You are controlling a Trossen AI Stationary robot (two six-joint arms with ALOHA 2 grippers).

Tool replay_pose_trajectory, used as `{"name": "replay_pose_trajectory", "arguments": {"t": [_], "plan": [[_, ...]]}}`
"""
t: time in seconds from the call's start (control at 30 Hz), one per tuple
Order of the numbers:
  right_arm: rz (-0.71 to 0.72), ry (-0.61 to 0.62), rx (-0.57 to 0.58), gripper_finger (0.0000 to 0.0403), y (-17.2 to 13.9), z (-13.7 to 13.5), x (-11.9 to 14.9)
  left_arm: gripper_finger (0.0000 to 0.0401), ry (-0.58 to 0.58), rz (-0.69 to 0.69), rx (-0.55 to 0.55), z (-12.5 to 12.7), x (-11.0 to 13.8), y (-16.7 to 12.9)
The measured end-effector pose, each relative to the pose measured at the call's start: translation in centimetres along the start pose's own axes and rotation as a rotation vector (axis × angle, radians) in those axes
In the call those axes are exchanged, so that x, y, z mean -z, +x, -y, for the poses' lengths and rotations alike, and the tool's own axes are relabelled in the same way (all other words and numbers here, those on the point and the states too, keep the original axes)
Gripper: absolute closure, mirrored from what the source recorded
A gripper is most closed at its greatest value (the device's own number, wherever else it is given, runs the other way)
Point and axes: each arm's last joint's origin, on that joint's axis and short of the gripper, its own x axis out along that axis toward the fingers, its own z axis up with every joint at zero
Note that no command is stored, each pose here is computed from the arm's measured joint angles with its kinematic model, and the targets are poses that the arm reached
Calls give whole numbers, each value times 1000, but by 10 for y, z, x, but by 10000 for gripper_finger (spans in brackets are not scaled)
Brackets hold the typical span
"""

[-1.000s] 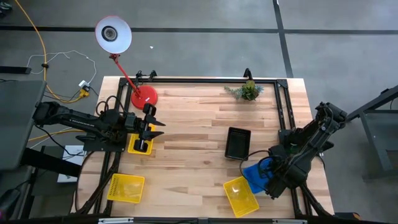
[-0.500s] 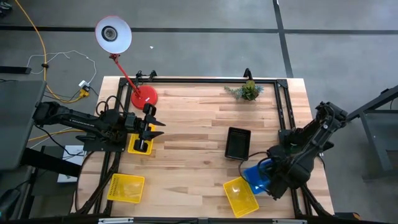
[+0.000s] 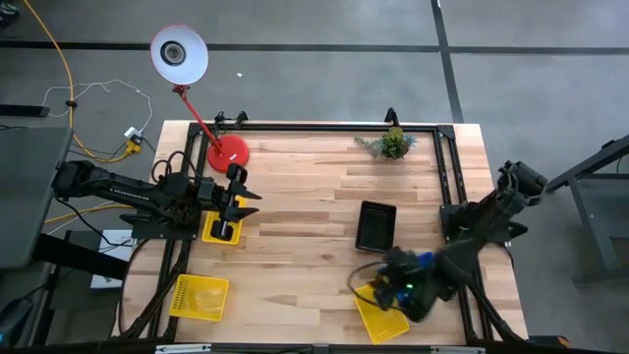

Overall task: Stack baskets by color
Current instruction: Stack the bottom left yellow basket on the top yellow basket

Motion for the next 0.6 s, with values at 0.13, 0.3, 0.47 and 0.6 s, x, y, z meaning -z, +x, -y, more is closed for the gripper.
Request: {"name": "replay_pose_trajectory", "arguments": {"t": [0.13,0.3,0.47,0.6], "plan": [[184,-256,-146,178,16,-20,-34,279,-4,0,0,0,0,0],[516,-628,-191,178,16,-44,-71,279,-28,-2,1,0,0,0],[676,-814,-198,178,34,-51,-94,279,-75,-28,8,0,3,0],[666,-837,-250,178,62,-29,-101,279,-90,-38,9,0,4,0]]}}
